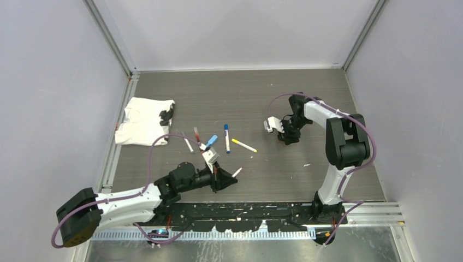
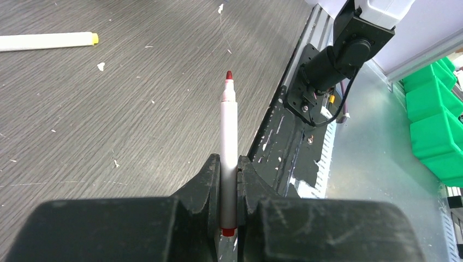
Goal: Insert the pens into the pen caps
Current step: Insert the pen cap onto the pen.
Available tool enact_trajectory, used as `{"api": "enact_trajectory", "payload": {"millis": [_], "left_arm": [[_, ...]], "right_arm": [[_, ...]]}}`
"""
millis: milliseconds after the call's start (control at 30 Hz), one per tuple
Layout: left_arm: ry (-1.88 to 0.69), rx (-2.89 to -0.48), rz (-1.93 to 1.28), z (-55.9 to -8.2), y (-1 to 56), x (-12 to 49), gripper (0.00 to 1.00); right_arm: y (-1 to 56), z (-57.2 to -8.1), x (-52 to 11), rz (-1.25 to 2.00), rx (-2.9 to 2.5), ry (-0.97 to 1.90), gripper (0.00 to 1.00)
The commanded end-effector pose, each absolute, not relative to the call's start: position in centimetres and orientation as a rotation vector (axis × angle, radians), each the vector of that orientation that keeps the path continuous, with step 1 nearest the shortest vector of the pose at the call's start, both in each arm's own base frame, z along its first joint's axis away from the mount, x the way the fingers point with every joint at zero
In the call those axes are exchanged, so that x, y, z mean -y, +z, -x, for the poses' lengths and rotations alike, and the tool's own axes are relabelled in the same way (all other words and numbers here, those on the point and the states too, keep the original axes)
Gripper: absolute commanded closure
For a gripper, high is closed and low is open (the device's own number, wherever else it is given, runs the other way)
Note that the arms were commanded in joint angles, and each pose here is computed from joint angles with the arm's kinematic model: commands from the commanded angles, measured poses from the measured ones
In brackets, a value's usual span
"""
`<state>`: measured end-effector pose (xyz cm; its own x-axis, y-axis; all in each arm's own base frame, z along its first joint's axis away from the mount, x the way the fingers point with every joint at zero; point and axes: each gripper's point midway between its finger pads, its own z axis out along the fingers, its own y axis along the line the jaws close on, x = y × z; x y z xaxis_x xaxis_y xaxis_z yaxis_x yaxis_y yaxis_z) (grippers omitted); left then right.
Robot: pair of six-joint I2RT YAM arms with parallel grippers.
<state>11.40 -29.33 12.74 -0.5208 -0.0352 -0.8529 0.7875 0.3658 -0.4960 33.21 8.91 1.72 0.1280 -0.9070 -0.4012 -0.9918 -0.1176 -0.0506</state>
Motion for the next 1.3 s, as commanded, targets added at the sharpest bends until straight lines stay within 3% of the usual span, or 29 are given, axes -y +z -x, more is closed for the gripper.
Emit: {"api": "enact_trajectory", "payload": {"millis": [0,167,367,833,1267], "left_arm": [[-1.258,-1.762,-0.639,-11.8,13.6,29.6,0.99],[-1.274,-1.77,-0.63,-11.7,13.5,29.7,0.99],[-1.301,-1.796,-0.607,-11.7,13.2,30.2,0.99],[-1.552,-1.895,-0.572,-11.2,13.3,33.8,0.99],[-1.781,-1.958,-0.436,-12.6,11.3,38.1,0.99]], "right_arm": [[1.6,-33.7,-9.9,2.122,-1.822,0.409,0.56],[1.2,-33.5,-10.0,2.144,-1.828,0.408,0.68],[1.8,-33.3,-10.0,2.15,-1.809,0.387,0.98],[12.0,-25.3,-15.2,2.208,-1.214,0.403,0.99],[10.1,-21.1,-17.3,2.325,-1.128,0.375,0.99]]}}
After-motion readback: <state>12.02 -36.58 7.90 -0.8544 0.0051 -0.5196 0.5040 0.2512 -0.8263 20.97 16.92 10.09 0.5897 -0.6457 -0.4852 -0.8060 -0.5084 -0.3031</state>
